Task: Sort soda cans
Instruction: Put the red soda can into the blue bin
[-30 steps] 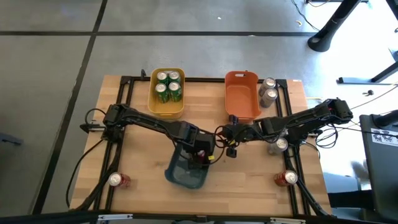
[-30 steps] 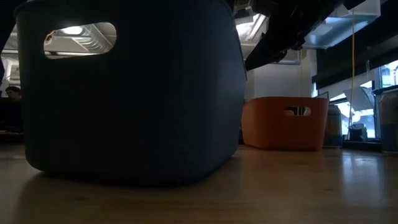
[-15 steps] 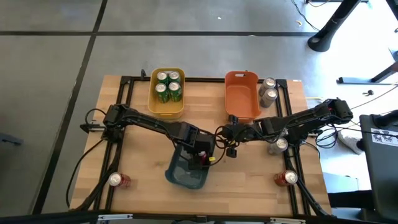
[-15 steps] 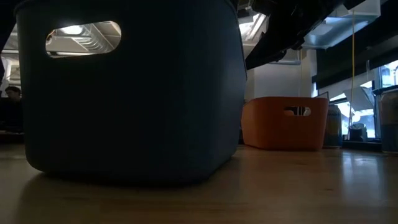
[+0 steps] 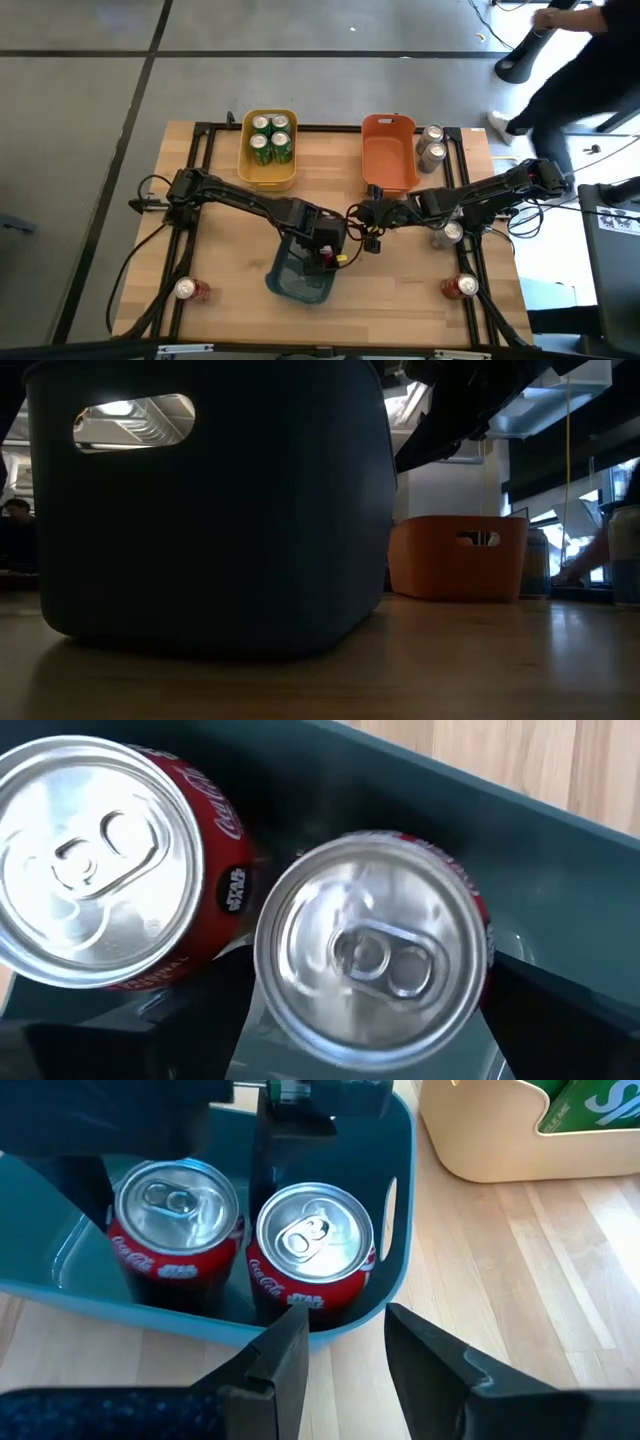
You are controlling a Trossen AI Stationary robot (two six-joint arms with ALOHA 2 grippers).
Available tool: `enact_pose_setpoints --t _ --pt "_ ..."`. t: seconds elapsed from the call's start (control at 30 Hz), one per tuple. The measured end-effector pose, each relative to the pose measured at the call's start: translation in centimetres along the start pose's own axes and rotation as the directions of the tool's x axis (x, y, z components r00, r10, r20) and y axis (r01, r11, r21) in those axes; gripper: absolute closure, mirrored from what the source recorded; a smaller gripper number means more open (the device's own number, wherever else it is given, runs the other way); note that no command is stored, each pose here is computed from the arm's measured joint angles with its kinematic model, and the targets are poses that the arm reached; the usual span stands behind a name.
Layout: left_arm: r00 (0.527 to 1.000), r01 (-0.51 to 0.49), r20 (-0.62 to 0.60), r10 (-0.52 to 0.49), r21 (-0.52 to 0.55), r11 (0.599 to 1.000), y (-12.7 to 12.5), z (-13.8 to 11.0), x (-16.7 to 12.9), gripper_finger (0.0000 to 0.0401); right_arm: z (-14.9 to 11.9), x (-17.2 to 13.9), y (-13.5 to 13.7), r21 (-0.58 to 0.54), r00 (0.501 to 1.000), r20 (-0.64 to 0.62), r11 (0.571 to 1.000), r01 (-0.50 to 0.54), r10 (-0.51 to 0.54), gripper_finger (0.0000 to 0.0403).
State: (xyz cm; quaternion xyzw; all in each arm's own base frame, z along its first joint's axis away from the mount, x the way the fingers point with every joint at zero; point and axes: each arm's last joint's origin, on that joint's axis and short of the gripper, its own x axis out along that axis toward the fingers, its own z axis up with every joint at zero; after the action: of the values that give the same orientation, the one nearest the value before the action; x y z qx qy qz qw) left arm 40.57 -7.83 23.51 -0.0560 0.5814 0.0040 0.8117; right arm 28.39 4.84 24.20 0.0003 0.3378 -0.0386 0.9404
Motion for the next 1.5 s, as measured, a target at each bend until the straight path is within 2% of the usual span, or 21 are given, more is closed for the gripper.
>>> enact_pose_setpoints --t 0.33,1.0,1.27,1.5 --pt "1.000 -0.003 0.004 0.003 0.075 0.997 -0.3 0.0 -0.2 0.0041 0.0 0.0 0.0 0.000 1.000 0.002 1.000 0.001 -0.001 0.0272" --pt "1.000 0.002 0.006 -0.003 0.098 0.995 -1.4 -0.6 -1.7 0.0038 0.0 0.0 0.0 0.000 1.000 -0.002 1.000 -0.001 0.001 0.0272" --pt "0.998 -0.013 0.061 0.010 0.048 0.999 -1.1 -1.8 -6.7 0.0038 0.0 0.0 0.0 0.001 1.000 -0.003 1.000 -0.004 0.004 0.0272" --pt "0.998 -0.050 0.035 0.051 -0.038 0.998 -1.9 -5.3 -12.1 0.0038 0.0 0.0 0.0 0.001 1.000 -0.003 1.000 -0.005 0.005 0.0272"
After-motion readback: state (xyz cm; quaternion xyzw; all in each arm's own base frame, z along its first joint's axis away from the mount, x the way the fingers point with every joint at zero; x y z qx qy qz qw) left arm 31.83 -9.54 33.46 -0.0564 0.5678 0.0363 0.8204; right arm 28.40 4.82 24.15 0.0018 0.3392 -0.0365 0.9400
